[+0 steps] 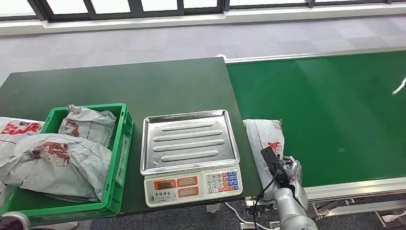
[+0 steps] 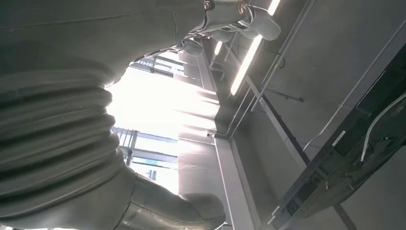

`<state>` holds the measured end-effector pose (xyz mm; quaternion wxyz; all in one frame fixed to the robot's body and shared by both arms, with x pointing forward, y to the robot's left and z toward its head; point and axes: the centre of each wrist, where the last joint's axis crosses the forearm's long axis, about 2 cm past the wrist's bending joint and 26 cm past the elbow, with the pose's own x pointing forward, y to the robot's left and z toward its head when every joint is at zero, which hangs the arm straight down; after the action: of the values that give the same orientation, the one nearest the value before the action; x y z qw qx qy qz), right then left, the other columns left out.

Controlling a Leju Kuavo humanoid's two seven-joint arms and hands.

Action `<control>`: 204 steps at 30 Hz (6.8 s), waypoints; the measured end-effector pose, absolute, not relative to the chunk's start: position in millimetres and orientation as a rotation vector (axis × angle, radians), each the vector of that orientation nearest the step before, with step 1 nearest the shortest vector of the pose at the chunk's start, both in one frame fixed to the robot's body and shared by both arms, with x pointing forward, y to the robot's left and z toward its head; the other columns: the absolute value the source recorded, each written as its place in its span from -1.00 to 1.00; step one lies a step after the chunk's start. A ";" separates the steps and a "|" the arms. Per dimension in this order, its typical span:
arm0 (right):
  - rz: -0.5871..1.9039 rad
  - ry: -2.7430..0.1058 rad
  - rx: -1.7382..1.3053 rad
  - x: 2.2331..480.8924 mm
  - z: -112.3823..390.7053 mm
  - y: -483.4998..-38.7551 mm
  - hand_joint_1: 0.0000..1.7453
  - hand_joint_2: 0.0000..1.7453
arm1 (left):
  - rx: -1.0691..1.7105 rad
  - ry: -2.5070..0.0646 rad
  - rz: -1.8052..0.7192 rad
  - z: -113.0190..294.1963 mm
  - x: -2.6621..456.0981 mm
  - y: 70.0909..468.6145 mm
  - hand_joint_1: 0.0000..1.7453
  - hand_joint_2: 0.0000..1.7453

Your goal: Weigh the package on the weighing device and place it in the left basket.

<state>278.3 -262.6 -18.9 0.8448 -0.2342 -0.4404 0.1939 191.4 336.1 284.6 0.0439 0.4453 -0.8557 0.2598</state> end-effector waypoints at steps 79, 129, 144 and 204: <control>0.377 -1.595 -0.279 319.2 67.9 -106.2 -1.00 1.00 | 1.259 -2.582 0.661 266.4 220.2 313.2 -1.00 1.00; -0.487 -2.576 -1.302 261.7 270.3 -282.5 -1.00 1.00 | 1.136 -1.625 -1.622 225.0 445.5 131.5 -1.00 1.00; -0.509 -2.566 -1.280 262.6 268.0 -283.1 -1.00 1.00 | 1.032 -1.165 -2.106 193.2 437.3 123.1 -0.88 1.00; -0.459 -2.330 -1.480 247.9 228.8 -326.1 -1.00 1.00 | 1.633 -1.125 -0.824 144.5 407.6 431.5 1.00 1.00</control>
<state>247.9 -326.1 228.8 0.1712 -0.5211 -0.8204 -0.1615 407.6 431.5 144.5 0.4770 0.6683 -0.4604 -0.3374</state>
